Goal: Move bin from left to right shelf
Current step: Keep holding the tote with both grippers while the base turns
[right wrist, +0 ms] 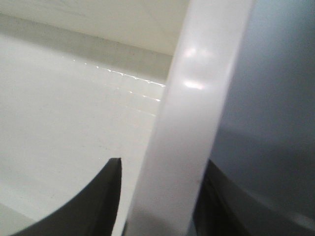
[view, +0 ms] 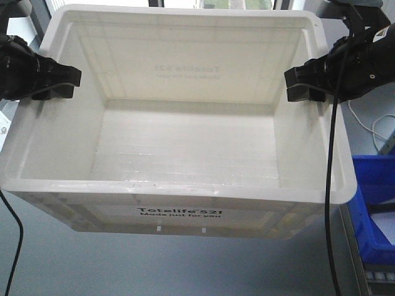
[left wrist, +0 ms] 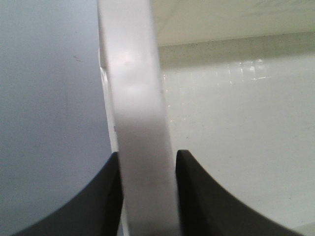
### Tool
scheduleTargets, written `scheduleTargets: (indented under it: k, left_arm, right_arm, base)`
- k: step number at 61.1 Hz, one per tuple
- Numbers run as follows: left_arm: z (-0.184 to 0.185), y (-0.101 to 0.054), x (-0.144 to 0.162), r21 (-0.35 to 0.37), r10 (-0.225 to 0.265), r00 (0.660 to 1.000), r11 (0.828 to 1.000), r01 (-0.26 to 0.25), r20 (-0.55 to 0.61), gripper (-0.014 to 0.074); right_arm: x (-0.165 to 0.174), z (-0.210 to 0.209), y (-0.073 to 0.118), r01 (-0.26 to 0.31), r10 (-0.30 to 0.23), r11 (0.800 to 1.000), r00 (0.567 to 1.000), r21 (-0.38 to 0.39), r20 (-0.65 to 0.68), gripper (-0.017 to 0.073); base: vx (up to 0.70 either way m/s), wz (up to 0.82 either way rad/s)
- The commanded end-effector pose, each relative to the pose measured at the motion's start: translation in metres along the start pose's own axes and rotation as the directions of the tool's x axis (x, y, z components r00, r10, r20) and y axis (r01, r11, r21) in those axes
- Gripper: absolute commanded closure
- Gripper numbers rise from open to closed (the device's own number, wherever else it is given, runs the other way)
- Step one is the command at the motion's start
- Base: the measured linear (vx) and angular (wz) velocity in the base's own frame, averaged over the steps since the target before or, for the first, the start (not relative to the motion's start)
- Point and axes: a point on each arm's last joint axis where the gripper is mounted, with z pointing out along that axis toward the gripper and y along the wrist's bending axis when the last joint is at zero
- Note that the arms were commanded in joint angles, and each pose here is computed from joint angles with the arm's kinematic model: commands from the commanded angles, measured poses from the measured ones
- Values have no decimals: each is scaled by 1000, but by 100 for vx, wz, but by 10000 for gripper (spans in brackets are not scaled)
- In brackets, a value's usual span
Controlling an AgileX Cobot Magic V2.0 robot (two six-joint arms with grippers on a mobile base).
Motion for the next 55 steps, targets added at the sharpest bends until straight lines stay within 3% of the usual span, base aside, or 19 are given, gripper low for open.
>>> scheduleTargets:
  k: [1, 55]
  left_arm:
    - [-29, -7, -17, 14, 34, 981, 999, -38, 190, 601]
    - [-29, -7, -17, 14, 34, 981, 999, -38, 190, 601]
  right_arm:
    - [-11, -24, 6, 48, -47, 999, 990, 0, 130, 564]
    - [-11, -24, 6, 48, -47, 999, 991, 0, 129, 564]
  base:
    - [41, 33]
    - [31, 57]
